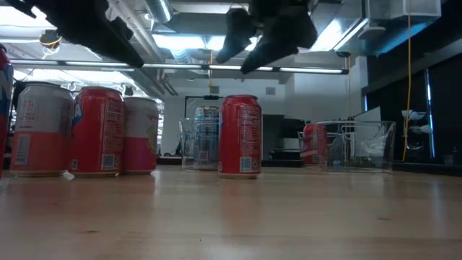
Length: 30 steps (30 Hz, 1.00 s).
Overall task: Sort soda cans
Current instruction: Put the orange soda can into the right transparent bin
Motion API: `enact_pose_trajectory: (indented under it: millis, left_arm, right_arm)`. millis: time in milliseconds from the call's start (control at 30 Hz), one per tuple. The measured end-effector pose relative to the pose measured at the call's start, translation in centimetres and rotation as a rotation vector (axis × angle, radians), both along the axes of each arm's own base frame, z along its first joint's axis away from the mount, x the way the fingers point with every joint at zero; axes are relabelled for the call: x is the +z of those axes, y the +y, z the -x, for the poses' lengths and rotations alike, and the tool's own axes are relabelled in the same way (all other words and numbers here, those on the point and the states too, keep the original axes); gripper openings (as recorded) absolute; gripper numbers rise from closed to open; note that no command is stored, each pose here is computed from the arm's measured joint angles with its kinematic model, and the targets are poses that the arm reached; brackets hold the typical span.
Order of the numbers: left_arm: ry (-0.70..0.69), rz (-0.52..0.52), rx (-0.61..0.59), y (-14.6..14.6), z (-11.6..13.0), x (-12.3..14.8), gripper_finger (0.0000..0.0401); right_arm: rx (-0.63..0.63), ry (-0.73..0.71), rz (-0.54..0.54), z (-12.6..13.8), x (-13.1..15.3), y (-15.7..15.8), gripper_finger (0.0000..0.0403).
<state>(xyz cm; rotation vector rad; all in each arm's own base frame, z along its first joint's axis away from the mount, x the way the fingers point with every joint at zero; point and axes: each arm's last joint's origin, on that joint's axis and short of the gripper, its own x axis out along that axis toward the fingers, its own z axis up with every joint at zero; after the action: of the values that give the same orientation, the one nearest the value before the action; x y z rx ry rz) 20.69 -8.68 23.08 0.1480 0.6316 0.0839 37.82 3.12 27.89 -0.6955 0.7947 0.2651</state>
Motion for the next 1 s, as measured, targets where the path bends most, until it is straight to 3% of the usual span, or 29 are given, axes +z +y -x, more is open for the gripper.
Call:
enact_pose_trajectory:
  millis: [333, 500, 767, 1000]
  left_arm:
    - [0.037, 0.015, 0.026, 0.3, 0.7, -2.4, 0.0102]
    - [0.049, 0.025, 0.039, 0.5, 1.1, -3.4, 0.0102]
    - [0.017, 0.026, 0.024, 0.4, 0.9, -3.3, 0.0102]
    - [0.012, 0.028, 0.023, 0.4, 0.9, -3.2, 0.0102]
  right_arm:
    - [-0.082, 0.094, -0.05, -0.9, -2.5, -2.3, 0.0399]
    - [-0.045, 0.129, -0.148, -1.3, -3.5, -2.3, 0.0399]
    - [-0.08, 0.189, -0.097, -1.4, -4.8, -2.2, 0.0399]
    - [-0.038, 0.211, -0.101, -2.1, -6.3, -2.0, 0.0393]
